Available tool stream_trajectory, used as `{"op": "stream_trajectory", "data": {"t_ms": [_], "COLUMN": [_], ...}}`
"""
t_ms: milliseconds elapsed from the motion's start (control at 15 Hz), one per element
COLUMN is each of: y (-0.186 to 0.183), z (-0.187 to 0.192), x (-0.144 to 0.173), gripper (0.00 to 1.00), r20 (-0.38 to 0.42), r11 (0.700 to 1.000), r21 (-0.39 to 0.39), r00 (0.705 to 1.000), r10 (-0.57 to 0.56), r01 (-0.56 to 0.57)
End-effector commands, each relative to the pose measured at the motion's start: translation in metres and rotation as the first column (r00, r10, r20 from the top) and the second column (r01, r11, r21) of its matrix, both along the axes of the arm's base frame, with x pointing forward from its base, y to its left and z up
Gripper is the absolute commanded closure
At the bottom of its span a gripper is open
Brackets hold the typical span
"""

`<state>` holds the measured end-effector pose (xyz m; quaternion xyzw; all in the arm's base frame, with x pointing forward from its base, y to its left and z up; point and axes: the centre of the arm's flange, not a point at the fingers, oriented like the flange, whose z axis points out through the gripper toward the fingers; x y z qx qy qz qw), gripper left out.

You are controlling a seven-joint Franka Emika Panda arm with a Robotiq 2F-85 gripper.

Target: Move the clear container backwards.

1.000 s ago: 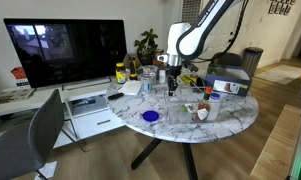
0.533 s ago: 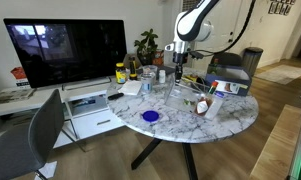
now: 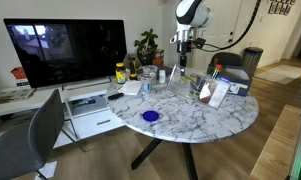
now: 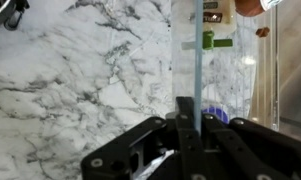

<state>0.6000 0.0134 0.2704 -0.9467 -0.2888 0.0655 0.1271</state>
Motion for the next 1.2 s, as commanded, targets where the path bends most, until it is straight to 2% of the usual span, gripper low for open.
{"op": "stream_trajectory", "data": {"t_ms": [0,67,133,200,533,600,667,800,1000,1133], "y": [-0.024,-0.034,-0.026,-0.031,-0.027,-0.027,-0.03,-0.046,-0.081,-0.105], "z": [0.024,0.024,0.006,0.006,-0.004,-0.004,-0.005,-0.006,0.0,0.004], "x": [0.002,0.0,0.004,0.005,0.005,0.005,0.013,0.032,0.057,0.07], "gripper": [0.99,0.99,0.99,0.96,0.96,0.99,0.99,0.99,0.99,0.99], "r20": [-0.064,-0.049,-0.025,-0.019,-0.024,-0.023,-0.017,-0.007,0.009,0.01], "r11": [0.983,0.971,0.988,0.986,0.988,0.988,0.981,0.956,0.887,0.831], "r21": [-0.037,-0.074,-0.041,-0.047,-0.046,-0.046,-0.069,-0.118,-0.173,-0.205], "r00": [0.981,0.971,0.989,0.987,0.989,0.989,0.983,0.962,0.901,0.85], "r10": [-0.182,-0.233,-0.147,-0.161,-0.147,-0.147,-0.181,-0.271,-0.433,-0.527], "r01": [0.18,0.23,0.146,0.16,0.146,0.146,0.179,0.269,0.428,0.517]}}
